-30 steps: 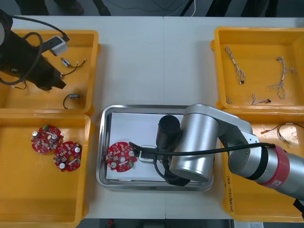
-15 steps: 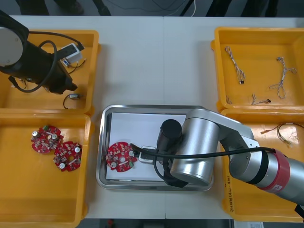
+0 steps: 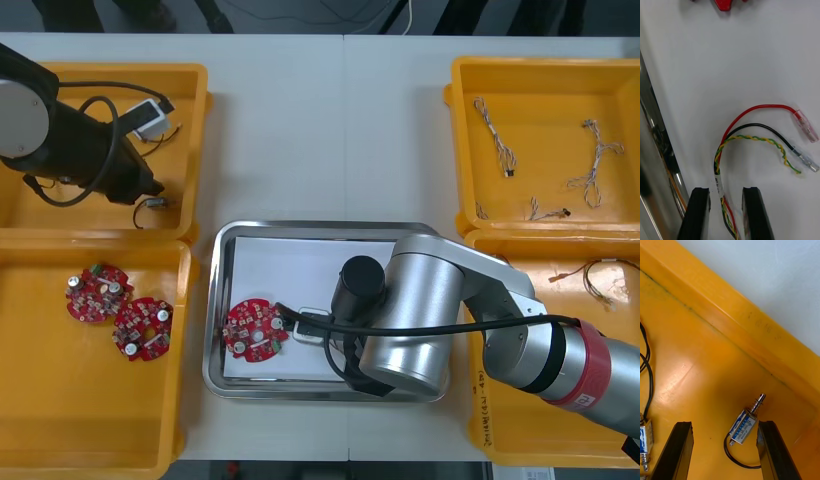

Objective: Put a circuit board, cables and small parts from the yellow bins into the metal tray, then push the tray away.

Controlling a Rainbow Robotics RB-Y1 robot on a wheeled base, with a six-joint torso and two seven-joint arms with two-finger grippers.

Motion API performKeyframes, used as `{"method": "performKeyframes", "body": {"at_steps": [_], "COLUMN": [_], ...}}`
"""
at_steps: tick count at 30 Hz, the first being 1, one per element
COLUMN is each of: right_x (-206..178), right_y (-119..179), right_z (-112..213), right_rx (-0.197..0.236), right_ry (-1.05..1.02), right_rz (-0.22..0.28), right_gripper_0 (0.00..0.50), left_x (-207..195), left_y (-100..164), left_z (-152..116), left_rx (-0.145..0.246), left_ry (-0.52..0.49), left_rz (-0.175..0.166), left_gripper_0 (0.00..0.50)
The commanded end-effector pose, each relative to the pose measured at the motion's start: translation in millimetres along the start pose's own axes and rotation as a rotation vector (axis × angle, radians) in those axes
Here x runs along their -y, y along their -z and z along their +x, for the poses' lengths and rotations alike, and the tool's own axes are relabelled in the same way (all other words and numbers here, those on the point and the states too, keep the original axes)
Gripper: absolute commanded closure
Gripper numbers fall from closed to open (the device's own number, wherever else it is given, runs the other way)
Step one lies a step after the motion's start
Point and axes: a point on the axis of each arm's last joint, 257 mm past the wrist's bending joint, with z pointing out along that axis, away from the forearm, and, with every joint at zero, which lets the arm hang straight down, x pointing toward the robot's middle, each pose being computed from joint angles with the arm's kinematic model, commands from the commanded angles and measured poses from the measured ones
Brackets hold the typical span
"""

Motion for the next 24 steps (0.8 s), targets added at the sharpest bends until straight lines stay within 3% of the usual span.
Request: {"method": "performKeyframes", "body": {"at_steps": [1,9,14,19,24], "right_x": [-8.4,5.6,18.1,46.1,84.7], "right_y": [1.1,30.8,63.9,109.9,154.3], "right_z": [-11.9,-25.3,-30.8,-36.4,-53.4], "right_rx": [0.029,0.083,0.103,0.139,0.27], "right_ry": [-0.035,-0.057,-0.105,-0.184,-0.285], "right_rz": [-0.008,0.022,-0.012,-0.035,-0.021], "right_gripper_0": [0.0,0.0,0.0,0.0,0.0], "left_x": [-15.5,-9.1,-4.0,-5.9,-6.1], "left_y": [6.7,-2.4,-8.8,-18.2,-19.2], "left_z": [23.7,40.1,43.7,43.0,44.2], "left_rx": [-0.017,-0.019,-0.017,0.005,0.005], "left_ry": [-0.045,-0.03,-0.033,-0.031,-0.028], "left_rz": [-0.036,-0.032,-0.029,-0.049,-0.049], "left_gripper_0": [0.0,0.0,0.0,0.0,0.0]}}
